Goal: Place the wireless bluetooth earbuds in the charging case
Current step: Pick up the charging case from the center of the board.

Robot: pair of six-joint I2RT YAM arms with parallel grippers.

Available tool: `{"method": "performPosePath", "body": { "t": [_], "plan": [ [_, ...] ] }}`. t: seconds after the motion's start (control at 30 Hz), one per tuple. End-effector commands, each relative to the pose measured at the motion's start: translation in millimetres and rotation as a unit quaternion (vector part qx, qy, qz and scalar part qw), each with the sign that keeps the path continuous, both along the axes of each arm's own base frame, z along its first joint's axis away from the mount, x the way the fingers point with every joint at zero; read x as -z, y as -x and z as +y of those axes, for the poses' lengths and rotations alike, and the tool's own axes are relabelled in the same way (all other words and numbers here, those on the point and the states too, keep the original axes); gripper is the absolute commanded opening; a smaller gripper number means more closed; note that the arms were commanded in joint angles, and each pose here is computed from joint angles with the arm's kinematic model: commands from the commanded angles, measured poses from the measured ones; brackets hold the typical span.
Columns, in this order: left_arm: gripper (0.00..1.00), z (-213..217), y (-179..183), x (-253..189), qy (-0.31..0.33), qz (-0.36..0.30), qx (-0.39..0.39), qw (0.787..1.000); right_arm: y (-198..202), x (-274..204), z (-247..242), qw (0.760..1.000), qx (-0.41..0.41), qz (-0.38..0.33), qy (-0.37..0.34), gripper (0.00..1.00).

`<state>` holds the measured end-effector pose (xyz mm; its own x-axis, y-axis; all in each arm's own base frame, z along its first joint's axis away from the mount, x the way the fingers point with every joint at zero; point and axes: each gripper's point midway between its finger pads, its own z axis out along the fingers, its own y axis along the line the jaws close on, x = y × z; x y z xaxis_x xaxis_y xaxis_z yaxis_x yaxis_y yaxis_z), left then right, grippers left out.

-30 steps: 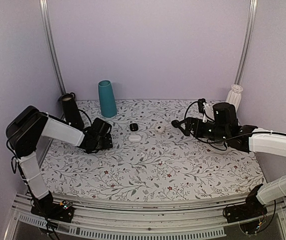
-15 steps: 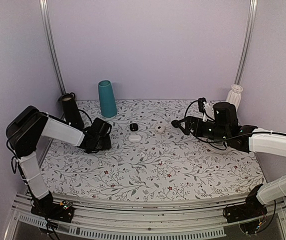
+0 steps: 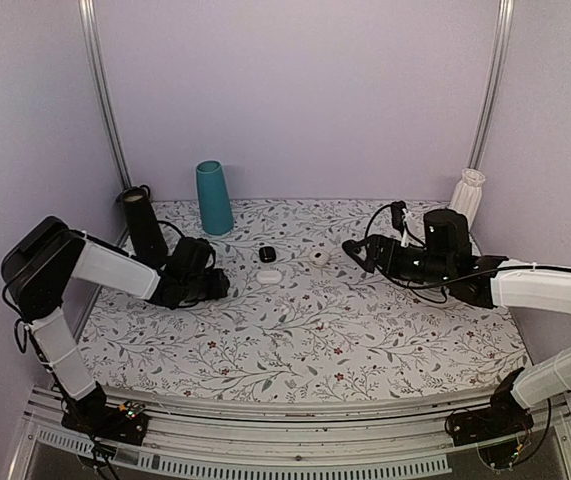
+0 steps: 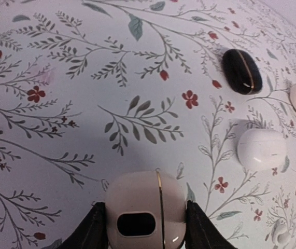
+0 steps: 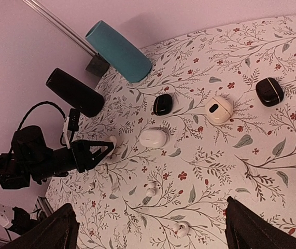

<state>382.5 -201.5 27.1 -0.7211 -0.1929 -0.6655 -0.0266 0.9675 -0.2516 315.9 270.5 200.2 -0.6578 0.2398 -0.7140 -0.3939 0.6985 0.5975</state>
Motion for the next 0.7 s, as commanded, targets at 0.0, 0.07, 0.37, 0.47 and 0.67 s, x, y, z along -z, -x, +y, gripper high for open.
{"method": "performPosePath", "body": {
  "t": [0.0, 0.07, 0.37, 0.47, 0.67],
  "plan": [
    [0.20, -36.3, -2.7, -60.5, 0.087, -0.089, 0.082, 0.989, -0.2, -4.0, 11.0, 0.999, -0.015, 0.012, -0.042, 0.99],
    [0.20, -50.0, 2.2, -84.4, 0.118, -0.126, 0.114, 0.978, 0.2, -6.9, 17.5, 0.998, -0.024, 0.013, -0.055, 0.99],
    [0.19, -106.0, 53.1, -171.0, 0.163, -0.278, 0.261, 0.910, 5.6, -29.5, 63.5, 0.994, -0.069, 0.013, -0.088, 0.98],
    [0.19, -119.0, 68.3, -188.9, 0.150, -0.317, 0.293, 0.889, 12.4, -38.6, 81.2, 0.991, -0.087, 0.011, -0.100, 0.96],
    [0.19, -137.5, 88.6, -212.2, 0.118, -0.367, 0.332, 0.861, 23.9, -55.3, 106.1, 0.987, -0.109, 0.003, -0.114, 0.91]
  ]
}}
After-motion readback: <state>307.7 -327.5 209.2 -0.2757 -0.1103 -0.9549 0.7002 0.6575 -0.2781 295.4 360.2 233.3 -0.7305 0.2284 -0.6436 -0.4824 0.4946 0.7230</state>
